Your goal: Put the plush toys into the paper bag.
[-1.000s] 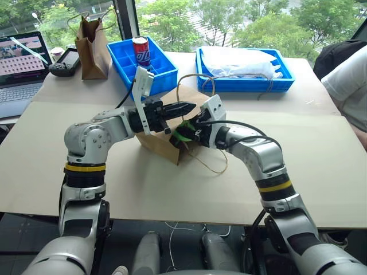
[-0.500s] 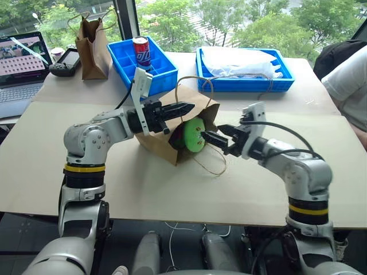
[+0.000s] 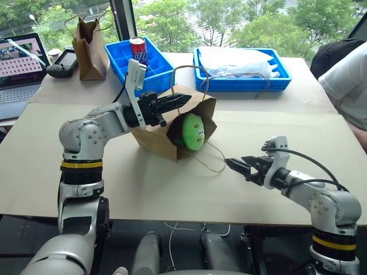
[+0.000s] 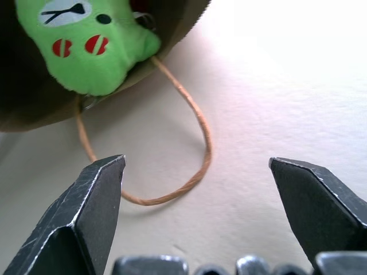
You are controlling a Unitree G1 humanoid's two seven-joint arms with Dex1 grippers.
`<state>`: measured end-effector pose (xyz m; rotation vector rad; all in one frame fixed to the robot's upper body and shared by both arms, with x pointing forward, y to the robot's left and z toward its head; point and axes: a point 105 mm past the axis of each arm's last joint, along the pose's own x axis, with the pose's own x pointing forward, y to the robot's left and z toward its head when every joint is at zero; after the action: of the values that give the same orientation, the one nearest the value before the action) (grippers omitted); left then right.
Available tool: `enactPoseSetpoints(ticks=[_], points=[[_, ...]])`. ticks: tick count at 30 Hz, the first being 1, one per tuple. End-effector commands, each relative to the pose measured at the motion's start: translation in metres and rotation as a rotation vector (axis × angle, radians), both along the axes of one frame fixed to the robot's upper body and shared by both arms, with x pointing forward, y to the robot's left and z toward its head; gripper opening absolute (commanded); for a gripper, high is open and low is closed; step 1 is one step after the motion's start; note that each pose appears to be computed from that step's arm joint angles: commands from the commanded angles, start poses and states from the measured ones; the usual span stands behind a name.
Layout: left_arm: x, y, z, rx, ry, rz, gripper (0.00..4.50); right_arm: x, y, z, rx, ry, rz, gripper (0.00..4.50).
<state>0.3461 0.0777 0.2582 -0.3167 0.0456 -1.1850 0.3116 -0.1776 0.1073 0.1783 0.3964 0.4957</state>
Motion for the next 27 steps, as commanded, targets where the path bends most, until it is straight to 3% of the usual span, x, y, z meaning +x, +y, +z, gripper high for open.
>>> enactPoseSetpoints(ticks=[1,9,12,15,20,23,27], points=[[-0.003,-0.002,0.014,-0.023,-0.049,-0.011,0.00,0.016,0.014,0.003,-0.023,-0.089,0.065,4.45],[-0.005,-0.001,0.016,-0.029,-0.050,-0.001,0.00,0.032,0.043,-0.016,-0.176,-0.169,0.227,4.45],[-0.004,0.000,0.017,-0.027,-0.051,0.005,0.00,0.032,0.050,-0.018,-0.156,-0.170,0.273,3.76],[-0.004,0.000,0.017,-0.029,-0.051,0.010,0.00,0.028,0.055,-0.013,-0.107,-0.174,0.313,2.79],[-0.003,0.000,0.017,-0.030,-0.050,0.013,0.00,0.015,0.060,0.011,0.199,-0.132,0.354,1.02],[-0.002,0.000,0.017,-0.030,-0.051,0.016,0.00,0.013,0.057,0.026,0.288,-0.132,0.359,0.01],[-0.001,0.005,0.027,-0.045,-0.076,0.033,0.00,0.016,0.061,0.089,0.466,-0.225,0.413,0.01]])
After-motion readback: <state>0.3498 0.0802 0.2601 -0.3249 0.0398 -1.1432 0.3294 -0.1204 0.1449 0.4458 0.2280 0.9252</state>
